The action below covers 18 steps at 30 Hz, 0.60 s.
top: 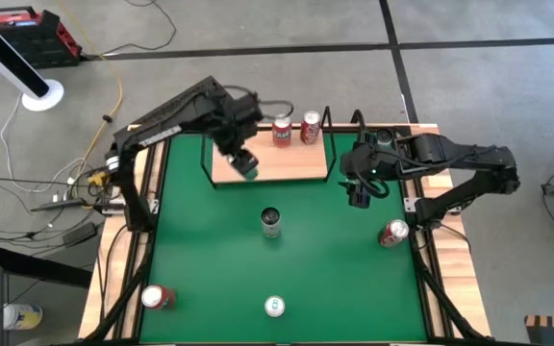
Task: Place canned beverage on shelf
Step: Put the left blue soda can on the shelf
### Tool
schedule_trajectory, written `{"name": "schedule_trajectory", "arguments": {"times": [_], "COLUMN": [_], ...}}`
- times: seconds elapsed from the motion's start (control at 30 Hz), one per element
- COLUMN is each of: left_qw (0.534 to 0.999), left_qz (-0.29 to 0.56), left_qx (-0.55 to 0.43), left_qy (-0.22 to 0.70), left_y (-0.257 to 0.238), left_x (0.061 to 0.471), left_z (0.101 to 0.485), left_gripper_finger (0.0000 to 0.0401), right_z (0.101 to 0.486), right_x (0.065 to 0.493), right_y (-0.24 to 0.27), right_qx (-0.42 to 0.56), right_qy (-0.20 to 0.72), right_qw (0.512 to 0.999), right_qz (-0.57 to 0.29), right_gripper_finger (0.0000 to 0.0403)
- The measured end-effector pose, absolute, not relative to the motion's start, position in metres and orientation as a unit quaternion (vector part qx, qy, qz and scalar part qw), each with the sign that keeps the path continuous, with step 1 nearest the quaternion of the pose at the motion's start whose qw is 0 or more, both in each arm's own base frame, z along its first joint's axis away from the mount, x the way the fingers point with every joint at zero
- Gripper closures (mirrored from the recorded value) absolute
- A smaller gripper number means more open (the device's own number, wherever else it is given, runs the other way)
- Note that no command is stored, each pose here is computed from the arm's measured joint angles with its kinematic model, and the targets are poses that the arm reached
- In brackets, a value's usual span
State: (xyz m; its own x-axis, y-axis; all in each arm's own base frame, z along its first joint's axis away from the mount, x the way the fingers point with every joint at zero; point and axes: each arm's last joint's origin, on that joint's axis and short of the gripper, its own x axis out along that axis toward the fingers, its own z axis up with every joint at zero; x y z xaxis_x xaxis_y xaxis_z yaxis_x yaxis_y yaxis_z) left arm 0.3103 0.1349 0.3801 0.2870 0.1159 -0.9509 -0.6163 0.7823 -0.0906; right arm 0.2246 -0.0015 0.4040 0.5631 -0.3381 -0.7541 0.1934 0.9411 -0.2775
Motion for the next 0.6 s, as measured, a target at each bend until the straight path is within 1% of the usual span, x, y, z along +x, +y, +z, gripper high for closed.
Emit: {"name": "schedule_trajectory", "arguments": {"times": [0.2,0.33,0.47,0.6], "left_qw": [0.784,0.784,0.769,0.766], "left_qz": [0.239,0.216,0.192,0.189], "left_qx": [-0.171,-0.126,-0.098,-0.075], "left_qy": [0.547,0.569,0.601,0.610], "left_y": [0.191,0.221,0.240,0.251], "left_x": [0.323,0.328,0.330,0.334], "left_z": [0.374,0.359,0.343,0.331], "left_gripper_finger": [0.0180,0.0180,0.0180,0.0180], "right_z": [0.407,0.411,0.415,0.416], "right_x": [0.228,0.232,0.236,0.236], "right_y": [-0.013,-0.021,-0.029,-0.035], "right_qx": [-0.075,-0.060,-0.009,0.010], "right_qy": [0.424,0.396,0.358,0.347], "right_qw": [0.886,0.897,0.907,0.907], "right_qz": [-0.171,-0.188,-0.219,-0.237], "right_gripper_finger": [0.0077,0.0077,0.0077,0.0077]}}
